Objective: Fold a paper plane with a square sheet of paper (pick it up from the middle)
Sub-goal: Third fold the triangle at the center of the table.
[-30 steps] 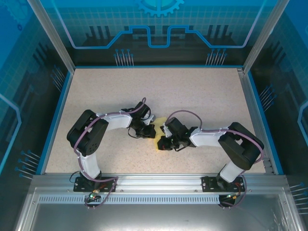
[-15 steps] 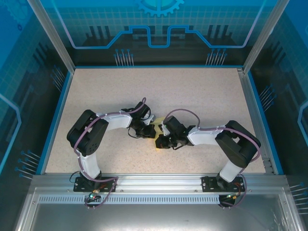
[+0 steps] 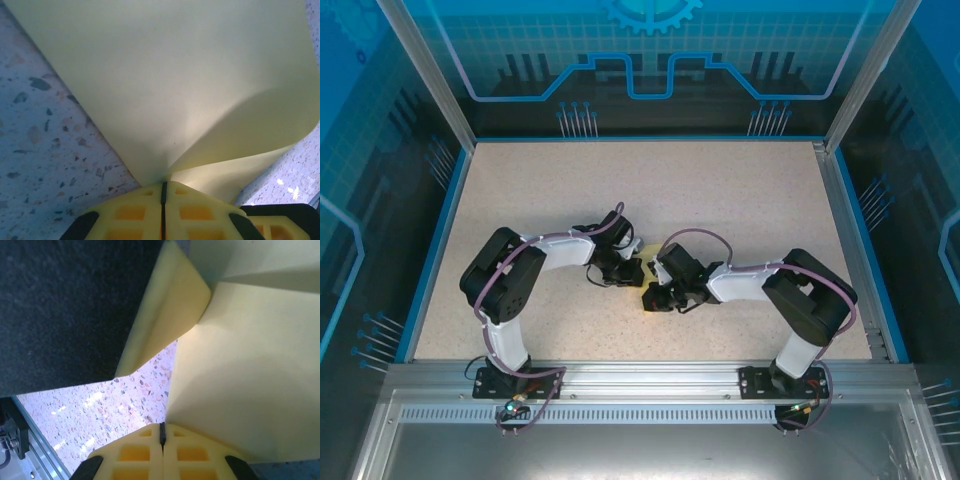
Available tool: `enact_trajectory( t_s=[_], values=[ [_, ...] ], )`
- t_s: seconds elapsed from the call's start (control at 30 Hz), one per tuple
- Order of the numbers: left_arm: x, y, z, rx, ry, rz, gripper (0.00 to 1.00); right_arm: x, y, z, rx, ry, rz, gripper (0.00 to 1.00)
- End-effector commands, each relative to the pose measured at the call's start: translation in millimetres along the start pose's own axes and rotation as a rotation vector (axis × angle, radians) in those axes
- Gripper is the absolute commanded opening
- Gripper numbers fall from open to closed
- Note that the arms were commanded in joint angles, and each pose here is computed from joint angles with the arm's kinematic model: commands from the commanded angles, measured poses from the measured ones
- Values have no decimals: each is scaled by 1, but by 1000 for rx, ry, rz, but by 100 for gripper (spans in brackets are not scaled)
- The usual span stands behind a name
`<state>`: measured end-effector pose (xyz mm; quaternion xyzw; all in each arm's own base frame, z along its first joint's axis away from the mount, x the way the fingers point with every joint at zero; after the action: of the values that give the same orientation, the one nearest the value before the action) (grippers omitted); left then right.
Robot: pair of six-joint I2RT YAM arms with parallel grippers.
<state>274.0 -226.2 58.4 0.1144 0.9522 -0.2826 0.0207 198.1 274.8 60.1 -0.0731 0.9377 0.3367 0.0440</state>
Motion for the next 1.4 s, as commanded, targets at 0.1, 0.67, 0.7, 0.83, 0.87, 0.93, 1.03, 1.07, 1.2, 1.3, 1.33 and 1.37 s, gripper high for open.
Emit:
enact_trajectory(
  t_s=[0.1, 0.67, 0.7, 0.83, 0.87, 0.93, 1.03, 1.07, 1.2, 1.3, 1.33, 1.37],
  values=[
    [25, 50, 27, -239, 95, -45, 8, 22, 4, 3, -4, 103, -29, 0],
    [25, 52, 31, -236, 107, -49, 8, 41, 4, 4, 41, 167, -55, 0],
    [25, 52, 32, -236, 109, -48, 8, 43, 3, 4, 44, 170, -55, 0],
    [25, 52, 33, -234, 111, -48, 8, 50, -2, 6, 74, 198, -57, 0],
    [26, 53, 33, -236, 114, -48, 8, 51, -4, 7, 80, 201, -53, 0],
    [26, 53, 33, -236, 114, -49, 8, 53, -7, 9, 94, 211, -51, 0],
    [26, 53, 34, -237, 117, -49, 8, 57, -9, 12, 126, 230, -62, 0],
    [26, 53, 34, -237, 117, -49, 8, 59, -9, 13, 134, 235, -66, 0],
    [27, 54, 35, -238, 120, -49, 8, 64, -6, 16, 122, 255, -71, 0],
    [27, 55, 36, -237, 123, -50, 6, 65, 1, 12, 111, 254, -84, 0],
    [26, 54, 35, -236, 121, -49, 6, 65, 4, 11, 103, 254, -89, 0],
    [26, 55, 36, -236, 122, -50, 6, 65, 7, 9, 90, 250, -92, 0]
  ],
)
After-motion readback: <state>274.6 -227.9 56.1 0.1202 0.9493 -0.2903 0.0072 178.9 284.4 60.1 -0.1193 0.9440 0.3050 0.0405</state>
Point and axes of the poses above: each hand's point on the last joint's axis, 136 mm out from that joint toward the fingers, its own z axis out along the fingers, its own y axis along the line the jaws close on, x = y × z, the point moved 6 cm from there along -z, back along the fingers, and after that the axes turned 4 degrees about z, right-handed, at the moved point
